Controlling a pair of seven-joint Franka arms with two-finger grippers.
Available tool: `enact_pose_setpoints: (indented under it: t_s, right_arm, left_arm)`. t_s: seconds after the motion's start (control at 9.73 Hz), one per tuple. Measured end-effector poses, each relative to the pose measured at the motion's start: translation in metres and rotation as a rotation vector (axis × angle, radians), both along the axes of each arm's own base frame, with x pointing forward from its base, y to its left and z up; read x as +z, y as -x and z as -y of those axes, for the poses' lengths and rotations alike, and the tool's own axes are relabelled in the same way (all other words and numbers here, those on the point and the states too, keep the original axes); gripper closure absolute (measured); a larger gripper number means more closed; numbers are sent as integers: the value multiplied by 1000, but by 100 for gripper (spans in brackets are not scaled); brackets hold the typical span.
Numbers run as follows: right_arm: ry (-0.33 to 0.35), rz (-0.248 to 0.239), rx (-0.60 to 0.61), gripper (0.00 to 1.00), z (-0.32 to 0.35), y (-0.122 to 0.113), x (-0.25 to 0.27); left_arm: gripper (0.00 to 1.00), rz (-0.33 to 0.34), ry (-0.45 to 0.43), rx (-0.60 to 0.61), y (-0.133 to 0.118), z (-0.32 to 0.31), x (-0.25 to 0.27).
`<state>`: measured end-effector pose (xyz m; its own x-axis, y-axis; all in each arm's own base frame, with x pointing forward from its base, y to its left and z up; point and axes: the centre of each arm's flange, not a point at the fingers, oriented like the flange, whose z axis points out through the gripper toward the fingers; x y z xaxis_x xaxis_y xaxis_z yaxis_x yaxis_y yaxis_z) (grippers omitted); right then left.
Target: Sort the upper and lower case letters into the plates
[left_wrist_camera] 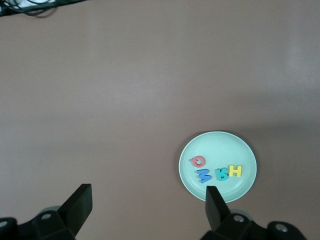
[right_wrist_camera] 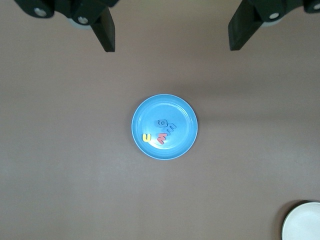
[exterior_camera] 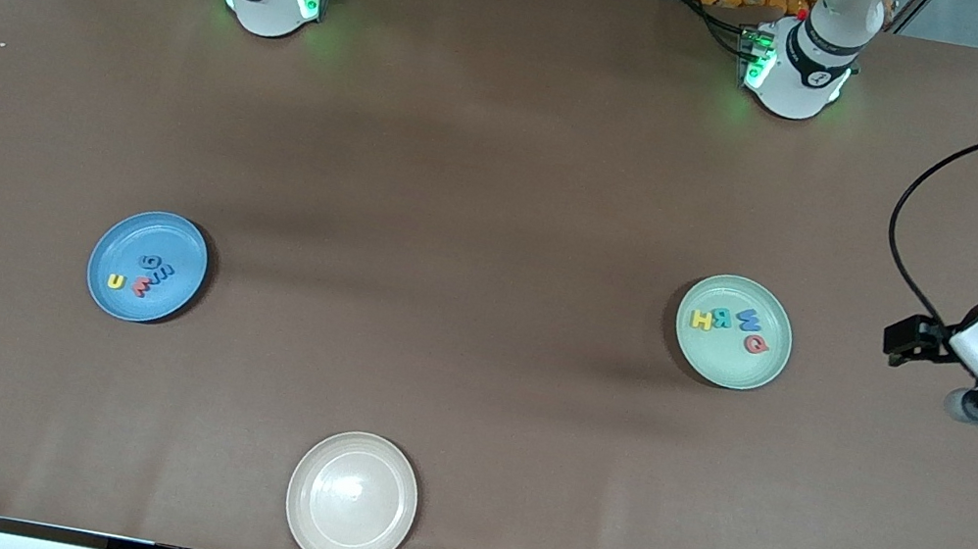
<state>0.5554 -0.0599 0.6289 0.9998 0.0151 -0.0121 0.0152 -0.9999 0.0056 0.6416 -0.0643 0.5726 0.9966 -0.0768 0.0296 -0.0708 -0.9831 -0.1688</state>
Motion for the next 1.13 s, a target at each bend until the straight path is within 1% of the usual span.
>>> enact_pose_setpoints:
  t_s: [0.31, 0.51, 1.13]
  right_arm:
    - [-1, 15, 0, 0, 0, 9, 3]
    - [-1, 17, 0, 0, 0, 9, 4]
    - [1, 27, 0, 0, 0, 9, 6]
  left_arm:
    - [0, 3, 3, 2, 3, 7, 4]
    - [0, -6, 34, 8, 4, 8, 3]
    - [0, -9, 44, 6, 4, 11, 3]
